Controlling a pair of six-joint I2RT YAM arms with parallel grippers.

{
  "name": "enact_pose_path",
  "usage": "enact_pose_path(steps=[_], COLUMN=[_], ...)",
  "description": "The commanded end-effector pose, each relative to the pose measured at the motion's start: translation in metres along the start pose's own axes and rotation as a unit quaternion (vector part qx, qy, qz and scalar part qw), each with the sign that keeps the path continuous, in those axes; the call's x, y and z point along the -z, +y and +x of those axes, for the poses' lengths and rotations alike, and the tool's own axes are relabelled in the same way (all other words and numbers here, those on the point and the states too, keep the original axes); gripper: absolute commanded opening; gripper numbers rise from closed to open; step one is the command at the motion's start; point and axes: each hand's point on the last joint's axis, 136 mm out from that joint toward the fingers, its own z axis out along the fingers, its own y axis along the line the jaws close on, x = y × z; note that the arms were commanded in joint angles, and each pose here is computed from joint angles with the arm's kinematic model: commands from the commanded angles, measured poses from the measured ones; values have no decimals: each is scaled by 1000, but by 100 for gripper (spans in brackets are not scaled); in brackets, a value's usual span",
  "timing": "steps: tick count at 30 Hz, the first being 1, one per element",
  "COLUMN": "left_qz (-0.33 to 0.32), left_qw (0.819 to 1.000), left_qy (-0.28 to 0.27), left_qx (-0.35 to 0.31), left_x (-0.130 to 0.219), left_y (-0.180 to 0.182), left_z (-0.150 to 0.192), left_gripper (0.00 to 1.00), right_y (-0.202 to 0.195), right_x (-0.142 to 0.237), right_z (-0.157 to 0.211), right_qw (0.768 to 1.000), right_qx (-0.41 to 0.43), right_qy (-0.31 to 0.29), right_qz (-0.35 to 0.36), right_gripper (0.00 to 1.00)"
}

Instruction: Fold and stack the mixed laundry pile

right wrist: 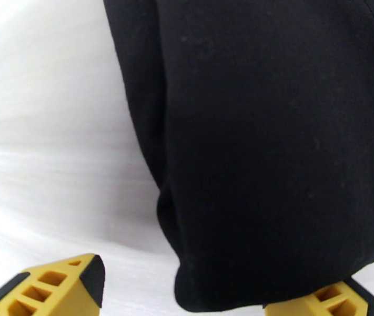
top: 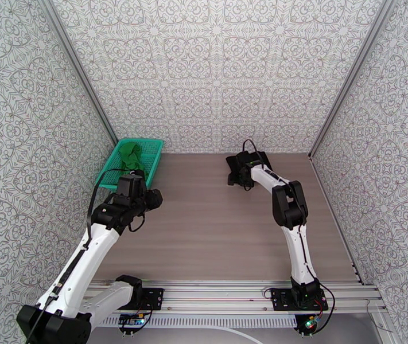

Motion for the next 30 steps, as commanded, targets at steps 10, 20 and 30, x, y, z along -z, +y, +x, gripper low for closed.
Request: enact_pose_path(steps=[10, 20, 30], left_qz=[-53, -56, -102], left_qw=[998, 995, 976], left_qy=[5, 13, 114], left_qx=[46, 86, 151], left_x=[-12, -56, -161], left_y=[36, 70, 150], left_z=[-31, -103, -137], left_gripper=[77, 99, 85], right_y=[25, 61, 77], right_x=[-20, 56, 133], right_z=[-10, 18, 115], right_qw=[996, 980, 970], right_qx=[28, 55, 100], right_qy=[-14, -27, -9], right_qz=[-77, -188, -220], right_gripper=[83, 83, 83])
